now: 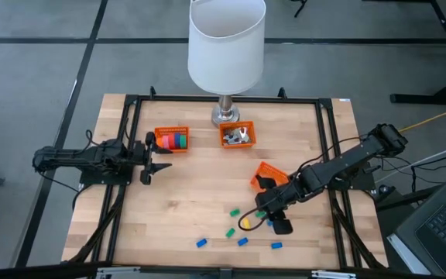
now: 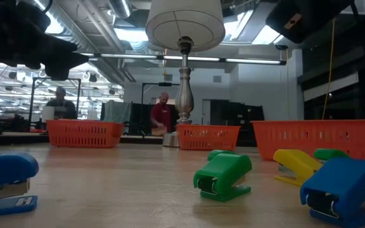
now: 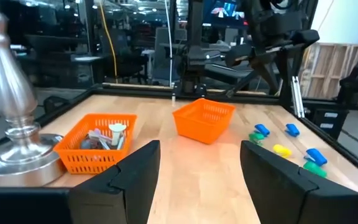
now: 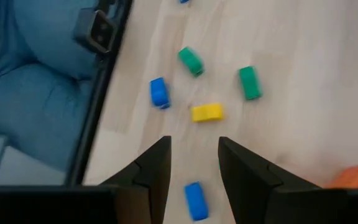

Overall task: Pick and place Stapler, Stapler remover, tape
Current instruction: Put the blue stapler into the bottom orange bin

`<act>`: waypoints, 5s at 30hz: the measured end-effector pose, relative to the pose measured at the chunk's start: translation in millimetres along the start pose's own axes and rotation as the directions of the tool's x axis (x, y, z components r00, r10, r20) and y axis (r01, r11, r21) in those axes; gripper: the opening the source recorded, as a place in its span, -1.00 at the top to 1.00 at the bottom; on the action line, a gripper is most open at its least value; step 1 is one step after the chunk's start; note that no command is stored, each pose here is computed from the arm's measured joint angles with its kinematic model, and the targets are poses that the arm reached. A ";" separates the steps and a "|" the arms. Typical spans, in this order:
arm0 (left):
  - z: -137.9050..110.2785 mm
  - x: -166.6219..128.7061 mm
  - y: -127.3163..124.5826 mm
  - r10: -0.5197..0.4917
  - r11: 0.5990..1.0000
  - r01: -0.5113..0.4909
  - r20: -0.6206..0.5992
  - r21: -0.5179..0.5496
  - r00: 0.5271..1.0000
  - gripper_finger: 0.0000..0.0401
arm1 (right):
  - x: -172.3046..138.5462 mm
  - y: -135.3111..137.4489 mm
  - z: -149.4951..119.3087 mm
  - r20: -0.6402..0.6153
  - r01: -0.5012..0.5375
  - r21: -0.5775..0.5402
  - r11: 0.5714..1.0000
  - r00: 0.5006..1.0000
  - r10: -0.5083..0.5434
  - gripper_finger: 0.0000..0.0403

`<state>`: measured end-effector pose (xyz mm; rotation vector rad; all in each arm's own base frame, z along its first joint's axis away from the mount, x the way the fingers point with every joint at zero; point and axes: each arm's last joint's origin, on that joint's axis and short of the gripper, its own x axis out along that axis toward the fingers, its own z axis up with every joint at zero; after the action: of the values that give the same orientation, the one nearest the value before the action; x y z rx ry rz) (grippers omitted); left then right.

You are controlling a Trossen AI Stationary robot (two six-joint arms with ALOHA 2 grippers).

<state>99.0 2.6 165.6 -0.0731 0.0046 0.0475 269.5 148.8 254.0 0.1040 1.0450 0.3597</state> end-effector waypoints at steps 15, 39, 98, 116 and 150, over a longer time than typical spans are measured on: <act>0.2 0.0 0.1 0.003 1.000 -0.003 0.003 -0.011 1.000 -0.09 | 1.4 20.7 -10.0 -0.031 -0.018 0.071 0.997 0.999 0.020 0.32; 0.3 0.0 0.1 0.004 1.000 -0.004 0.003 -0.011 1.000 -0.09 | 66.3 35.7 -44.4 -0.327 0.077 -0.021 0.997 0.942 -0.080 -0.13; 0.3 0.0 0.1 0.003 1.000 -0.003 0.003 -0.011 1.000 -0.09 | 97.7 20.3 -57.6 -0.394 0.202 -0.258 0.945 0.871 -0.293 0.09; 0.3 0.0 0.1 0.003 1.000 -0.003 0.003 -0.011 1.000 -0.09 | 90.6 21.9 -55.2 -0.384 0.212 -0.201 0.957 0.881 -0.276 0.68; 0.3 0.0 0.0 0.003 1.000 -0.003 0.003 -0.011 1.000 -0.09 | -7.7 -63.0 -16.9 -0.241 0.520 0.485 0.703 0.852 -0.465 0.71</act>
<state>99.0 2.7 165.9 -0.0837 0.0011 0.0505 266.7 85.7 235.9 0.3025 1.2061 -0.4417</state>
